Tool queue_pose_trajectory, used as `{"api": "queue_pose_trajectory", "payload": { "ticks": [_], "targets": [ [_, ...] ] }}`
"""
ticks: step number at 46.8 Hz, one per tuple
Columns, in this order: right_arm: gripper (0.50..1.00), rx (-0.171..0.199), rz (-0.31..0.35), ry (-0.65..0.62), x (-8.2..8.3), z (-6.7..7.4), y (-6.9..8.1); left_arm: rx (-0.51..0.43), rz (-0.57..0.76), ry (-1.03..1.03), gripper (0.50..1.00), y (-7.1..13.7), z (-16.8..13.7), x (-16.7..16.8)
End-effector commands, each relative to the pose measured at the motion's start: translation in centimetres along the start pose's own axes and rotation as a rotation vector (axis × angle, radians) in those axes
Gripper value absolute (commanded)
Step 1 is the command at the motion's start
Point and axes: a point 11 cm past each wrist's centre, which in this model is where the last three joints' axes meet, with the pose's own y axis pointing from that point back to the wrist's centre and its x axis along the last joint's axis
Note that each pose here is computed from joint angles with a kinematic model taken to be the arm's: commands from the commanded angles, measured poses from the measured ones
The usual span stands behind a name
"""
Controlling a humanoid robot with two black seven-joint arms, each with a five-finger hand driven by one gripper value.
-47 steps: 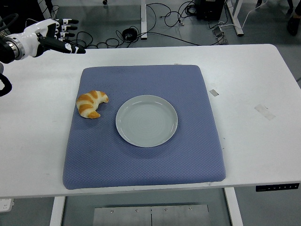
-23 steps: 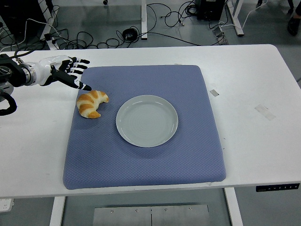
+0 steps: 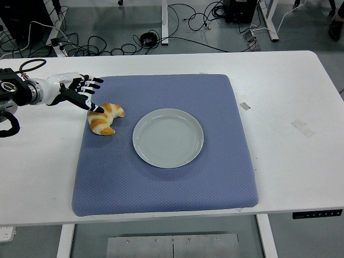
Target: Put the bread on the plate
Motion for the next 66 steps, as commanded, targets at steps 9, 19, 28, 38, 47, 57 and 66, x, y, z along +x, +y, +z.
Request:
{"api": "queue_pose_trajectory", "payload": {
  "ticks": [9,19,28,38,47,57,66],
  "targets": [
    [1.000,0.000,0.000,0.000,0.0,0.0,0.0,-0.001,-0.032,-0.040,0.948,-0.8,0.1,-1.6],
    [1.000,0.000,0.000,0.000,0.0,0.0,0.0,0.016,-0.043,-0.029,0.948,-1.2,-1.0,-2.4],
    [1.000,0.000,0.000,0.000,0.0,0.0,0.0,0.023,-0.053,-0.024,0.916,-1.4,-1.5,-2.9],
    [1.000,0.000,0.000,0.000,0.0,0.0,0.0,0.024,-0.055,-0.026,0.834,-1.4,-1.5,-2.9],
    [1.000,0.000,0.000,0.000,0.0,0.0,0.0,0.024,-0.056,-0.027,0.766,-1.4,-1.5,-3.0],
    [1.000,0.000,0.000,0.000,0.0,0.0,0.0,0.026,-0.055,-0.027,0.733,-1.4,-1.6,-2.9],
    [1.000,0.000,0.000,0.000,0.0,0.0,0.0,0.025,-0.059,-0.052,0.698,-1.4,-1.6,-2.9]
  ]
}}
